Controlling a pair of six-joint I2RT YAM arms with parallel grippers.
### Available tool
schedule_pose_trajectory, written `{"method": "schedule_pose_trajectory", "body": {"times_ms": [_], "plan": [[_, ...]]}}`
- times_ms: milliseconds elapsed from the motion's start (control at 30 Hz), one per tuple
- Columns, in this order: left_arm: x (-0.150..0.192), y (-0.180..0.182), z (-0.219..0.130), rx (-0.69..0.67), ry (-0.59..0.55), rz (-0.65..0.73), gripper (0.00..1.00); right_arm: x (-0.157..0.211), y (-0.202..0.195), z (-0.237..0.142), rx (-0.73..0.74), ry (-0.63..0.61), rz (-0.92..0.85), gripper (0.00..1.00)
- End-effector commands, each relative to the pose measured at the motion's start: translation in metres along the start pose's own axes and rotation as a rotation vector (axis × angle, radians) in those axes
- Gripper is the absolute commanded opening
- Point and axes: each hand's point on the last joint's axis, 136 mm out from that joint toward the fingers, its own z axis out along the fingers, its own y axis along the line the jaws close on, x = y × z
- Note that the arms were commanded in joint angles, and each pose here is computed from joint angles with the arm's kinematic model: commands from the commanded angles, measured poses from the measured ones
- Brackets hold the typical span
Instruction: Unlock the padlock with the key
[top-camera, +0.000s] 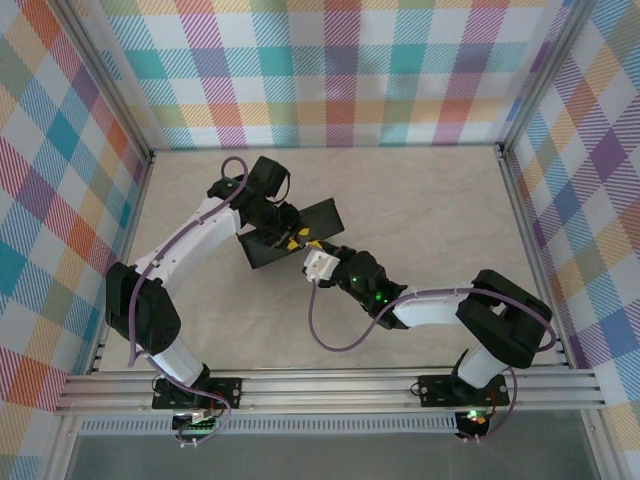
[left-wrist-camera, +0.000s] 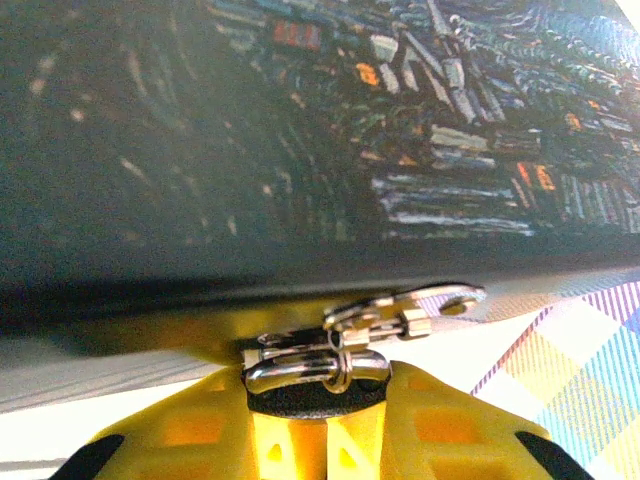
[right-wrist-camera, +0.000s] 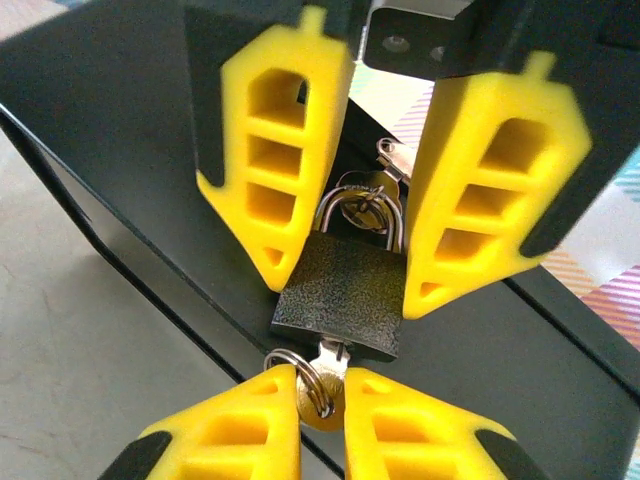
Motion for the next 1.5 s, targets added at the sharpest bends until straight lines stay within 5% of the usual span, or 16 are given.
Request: {"method": "schedule_pose_trajectory", "body": {"times_ms": [0,767,1033,1467], "plan": [[0.008,-0.027,-0.017,0.107,0.023,0.047,0.05,-0.017,-0.006,-0.006,-0.044,-0.034,0.199,0.14],[0.011,-0.033,-0.022,0.149,0.007,0.059,0.04,-0.001,-0.015,-0.006,-0.079,0.072,1.186,0.09],[0.005,-0.032,-0.023,0.129,-0.016,0.071,0.04,0.021,-0.027,-0.029,-0.077,0.207,1.228,0.32],[0.005,-0.036,-0.021,0.131,-0.007,0.068,0.05,-0.019,-0.024,-0.016,-0.309,0.025,0.807,0.47]]}}
